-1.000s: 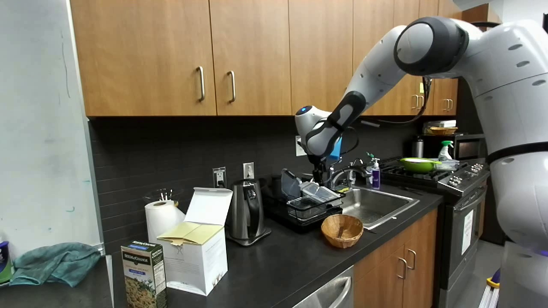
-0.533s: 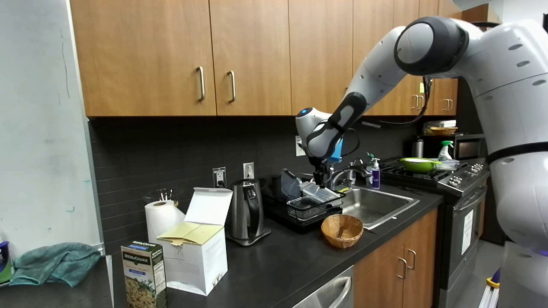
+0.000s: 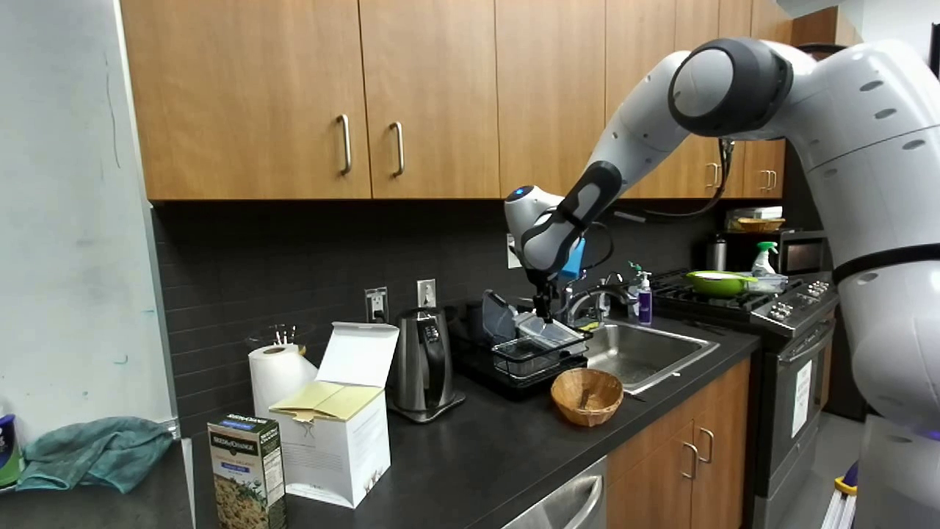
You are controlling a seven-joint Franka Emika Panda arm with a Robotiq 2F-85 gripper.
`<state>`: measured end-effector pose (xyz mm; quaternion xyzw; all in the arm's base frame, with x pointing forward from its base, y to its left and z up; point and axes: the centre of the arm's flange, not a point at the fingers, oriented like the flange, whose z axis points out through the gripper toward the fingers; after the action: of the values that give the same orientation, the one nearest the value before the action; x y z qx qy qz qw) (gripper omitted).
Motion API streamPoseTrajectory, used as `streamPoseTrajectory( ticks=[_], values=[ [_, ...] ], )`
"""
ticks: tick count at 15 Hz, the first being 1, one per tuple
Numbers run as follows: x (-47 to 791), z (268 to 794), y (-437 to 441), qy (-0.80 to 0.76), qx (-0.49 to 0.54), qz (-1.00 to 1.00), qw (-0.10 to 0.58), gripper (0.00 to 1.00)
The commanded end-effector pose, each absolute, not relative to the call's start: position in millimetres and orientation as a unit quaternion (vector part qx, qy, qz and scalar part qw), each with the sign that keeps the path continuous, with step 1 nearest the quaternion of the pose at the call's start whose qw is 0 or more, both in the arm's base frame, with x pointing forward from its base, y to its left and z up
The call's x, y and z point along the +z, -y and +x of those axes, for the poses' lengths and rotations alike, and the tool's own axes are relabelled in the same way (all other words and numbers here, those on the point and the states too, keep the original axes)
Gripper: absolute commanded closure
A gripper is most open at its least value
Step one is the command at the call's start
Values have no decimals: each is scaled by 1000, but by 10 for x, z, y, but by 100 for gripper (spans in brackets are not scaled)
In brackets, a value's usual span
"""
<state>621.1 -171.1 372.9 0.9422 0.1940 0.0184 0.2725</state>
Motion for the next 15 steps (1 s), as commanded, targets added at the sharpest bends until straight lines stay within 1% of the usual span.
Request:
streamPoseTrajectory(
  ticks=[1,13,14,15],
  values=[
    [3680,6387,1717,-180,22,947,264,0],
    [3553,6686,1891,-154,23,946,284,1],
    [3554,6696,1911,-152,23,946,285,25],
    [3557,6700,1923,-151,23,946,286,25]
  ],
)
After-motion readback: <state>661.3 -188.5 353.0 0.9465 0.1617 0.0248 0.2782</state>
